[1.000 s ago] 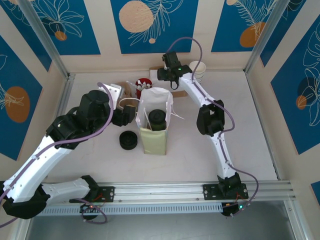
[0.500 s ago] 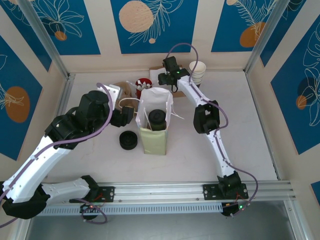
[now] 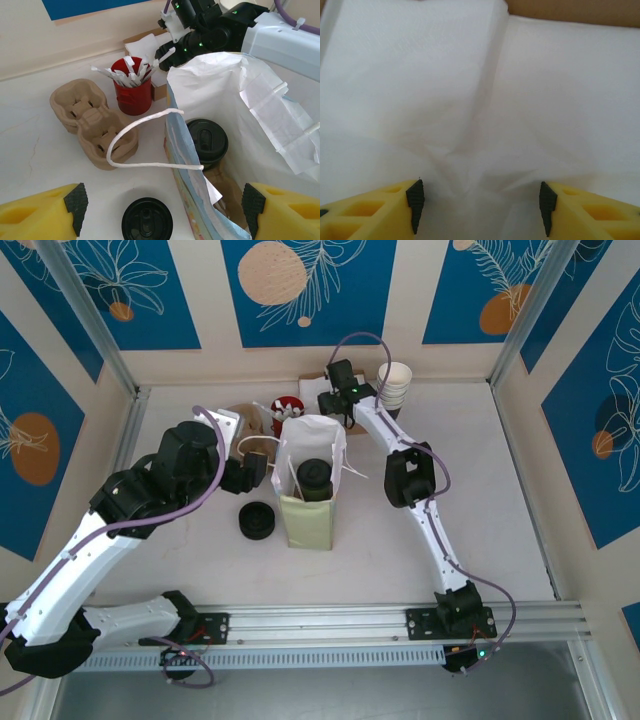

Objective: Pack the takeout coffee

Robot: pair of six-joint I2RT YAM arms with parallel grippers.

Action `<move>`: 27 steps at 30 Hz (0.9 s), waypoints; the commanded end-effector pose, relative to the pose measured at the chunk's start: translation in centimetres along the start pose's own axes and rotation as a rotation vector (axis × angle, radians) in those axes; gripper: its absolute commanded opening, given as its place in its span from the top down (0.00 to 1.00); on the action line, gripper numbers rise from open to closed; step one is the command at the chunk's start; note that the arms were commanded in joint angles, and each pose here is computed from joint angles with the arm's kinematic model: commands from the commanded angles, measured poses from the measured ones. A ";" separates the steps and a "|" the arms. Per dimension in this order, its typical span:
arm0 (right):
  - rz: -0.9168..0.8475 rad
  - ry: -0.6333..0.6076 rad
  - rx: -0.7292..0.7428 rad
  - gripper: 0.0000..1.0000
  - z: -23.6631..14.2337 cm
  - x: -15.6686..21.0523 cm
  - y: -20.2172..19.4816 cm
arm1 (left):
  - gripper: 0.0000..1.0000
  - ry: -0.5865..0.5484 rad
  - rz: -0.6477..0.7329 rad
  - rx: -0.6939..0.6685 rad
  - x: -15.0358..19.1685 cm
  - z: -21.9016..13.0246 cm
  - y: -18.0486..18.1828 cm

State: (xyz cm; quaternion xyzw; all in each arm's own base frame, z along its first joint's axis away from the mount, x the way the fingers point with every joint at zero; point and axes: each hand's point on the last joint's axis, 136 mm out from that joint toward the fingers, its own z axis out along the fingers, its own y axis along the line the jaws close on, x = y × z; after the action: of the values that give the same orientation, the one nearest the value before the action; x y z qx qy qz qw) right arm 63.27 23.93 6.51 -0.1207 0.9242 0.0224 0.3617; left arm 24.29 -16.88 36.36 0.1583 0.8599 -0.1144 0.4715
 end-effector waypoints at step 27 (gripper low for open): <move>0.028 -0.142 -0.049 0.84 -5.1 -6.1 -0.6 | 0.16 -0.012 0.019 -0.007 0.3 -0.3 0.2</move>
State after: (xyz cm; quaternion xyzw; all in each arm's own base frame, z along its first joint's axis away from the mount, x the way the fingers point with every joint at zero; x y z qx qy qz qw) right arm 63.92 23.06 6.88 -0.1130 0.9232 0.0365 0.3656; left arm 24.16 -16.68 35.79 0.1591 0.8620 -0.1103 0.4685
